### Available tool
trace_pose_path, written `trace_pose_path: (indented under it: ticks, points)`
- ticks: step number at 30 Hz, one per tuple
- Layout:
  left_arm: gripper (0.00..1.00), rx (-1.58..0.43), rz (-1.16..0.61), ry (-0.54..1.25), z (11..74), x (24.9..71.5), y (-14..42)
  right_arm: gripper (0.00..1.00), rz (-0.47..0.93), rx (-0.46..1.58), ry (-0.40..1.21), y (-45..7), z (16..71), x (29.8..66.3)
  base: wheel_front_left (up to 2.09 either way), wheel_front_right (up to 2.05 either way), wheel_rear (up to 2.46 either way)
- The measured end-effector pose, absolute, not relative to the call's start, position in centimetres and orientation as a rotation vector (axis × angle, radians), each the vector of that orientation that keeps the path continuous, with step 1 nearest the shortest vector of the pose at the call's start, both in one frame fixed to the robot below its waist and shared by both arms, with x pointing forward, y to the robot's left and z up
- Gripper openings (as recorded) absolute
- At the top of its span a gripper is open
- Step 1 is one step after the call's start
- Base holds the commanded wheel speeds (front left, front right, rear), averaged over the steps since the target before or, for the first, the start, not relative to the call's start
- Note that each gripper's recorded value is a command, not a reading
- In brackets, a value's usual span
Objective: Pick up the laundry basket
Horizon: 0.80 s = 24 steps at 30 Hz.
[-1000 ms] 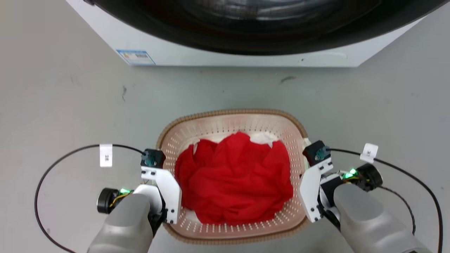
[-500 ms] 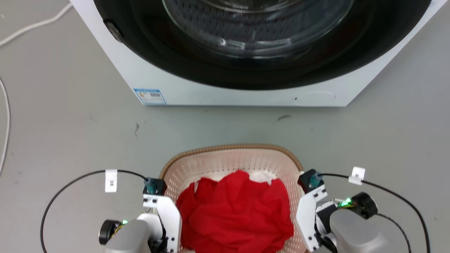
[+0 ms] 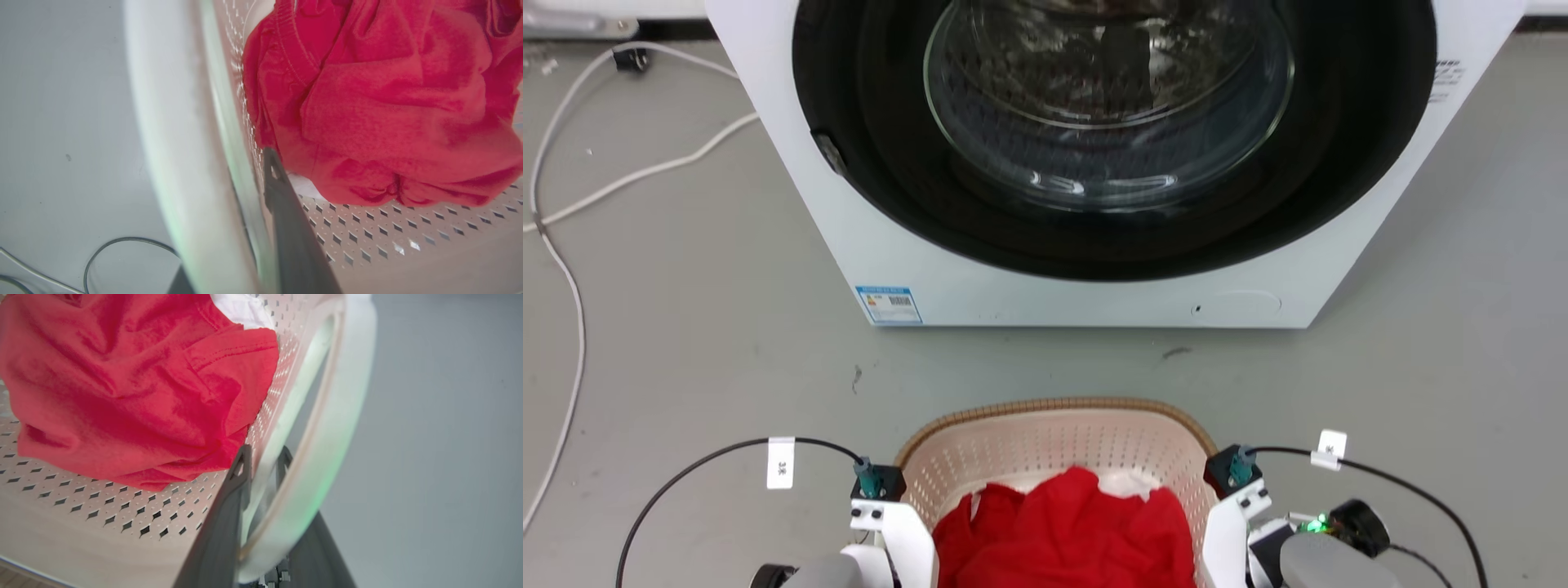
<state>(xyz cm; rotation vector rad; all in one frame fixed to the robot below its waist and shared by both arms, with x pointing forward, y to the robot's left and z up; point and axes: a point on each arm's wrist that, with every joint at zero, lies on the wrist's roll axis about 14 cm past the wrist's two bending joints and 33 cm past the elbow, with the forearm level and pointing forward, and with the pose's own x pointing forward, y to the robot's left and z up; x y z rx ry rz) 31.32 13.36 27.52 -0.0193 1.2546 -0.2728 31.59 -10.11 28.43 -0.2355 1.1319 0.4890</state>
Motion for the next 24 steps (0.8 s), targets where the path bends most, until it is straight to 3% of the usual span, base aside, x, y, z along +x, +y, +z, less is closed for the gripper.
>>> trace_pose_path:
  ticks: [24]
  points:
    - [0.00,-0.021,-0.292,1.256,29.7,29.0,13.7,0.00,0.511,-0.252,1.150,-9.8,30.3,29.1,0.00,0.00,0.00]
